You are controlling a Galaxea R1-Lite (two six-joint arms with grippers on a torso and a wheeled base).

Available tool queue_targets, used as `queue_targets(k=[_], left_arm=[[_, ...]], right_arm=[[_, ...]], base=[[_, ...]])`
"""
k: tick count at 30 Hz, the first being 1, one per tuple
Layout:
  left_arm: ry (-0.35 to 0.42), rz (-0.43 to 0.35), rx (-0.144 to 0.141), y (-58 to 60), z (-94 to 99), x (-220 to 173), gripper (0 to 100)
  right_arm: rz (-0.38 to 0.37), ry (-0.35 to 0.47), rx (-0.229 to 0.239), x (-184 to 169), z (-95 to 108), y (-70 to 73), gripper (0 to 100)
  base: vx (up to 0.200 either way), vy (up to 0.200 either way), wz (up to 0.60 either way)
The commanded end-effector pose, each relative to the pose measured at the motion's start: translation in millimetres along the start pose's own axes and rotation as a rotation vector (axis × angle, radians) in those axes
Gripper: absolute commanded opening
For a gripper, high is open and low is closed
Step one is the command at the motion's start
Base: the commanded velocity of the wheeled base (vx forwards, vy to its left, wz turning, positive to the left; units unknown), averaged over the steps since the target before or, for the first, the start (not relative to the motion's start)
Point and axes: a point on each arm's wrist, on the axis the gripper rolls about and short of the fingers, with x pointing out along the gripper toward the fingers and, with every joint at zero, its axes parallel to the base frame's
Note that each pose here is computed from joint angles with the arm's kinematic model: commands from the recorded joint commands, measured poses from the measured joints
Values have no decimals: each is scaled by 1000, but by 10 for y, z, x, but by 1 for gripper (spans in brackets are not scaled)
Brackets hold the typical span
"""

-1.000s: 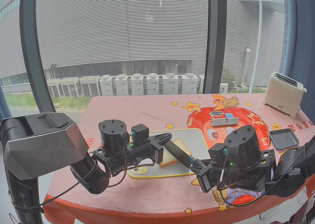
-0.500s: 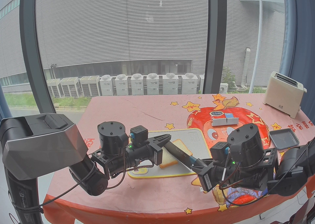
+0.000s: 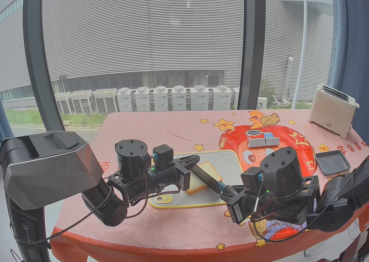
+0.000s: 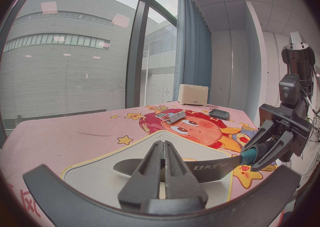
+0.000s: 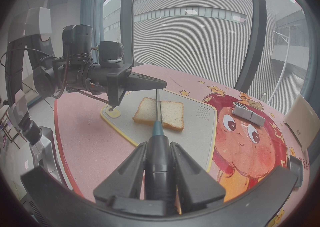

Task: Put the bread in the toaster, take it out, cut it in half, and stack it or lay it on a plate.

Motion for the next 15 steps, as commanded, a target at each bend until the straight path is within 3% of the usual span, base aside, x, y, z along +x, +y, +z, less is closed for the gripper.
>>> queue_targets(k=[1, 15], left_arm=[[-24, -1, 6, -7, 71, -27, 0], [-7, -11, 3, -40, 5, -7, 0]], right_arm=[[-2, 16, -6, 80, -55, 11, 0], [-55, -23, 1, -66, 23, -43, 0]], base=[[0, 0, 0], [0, 0, 0]])
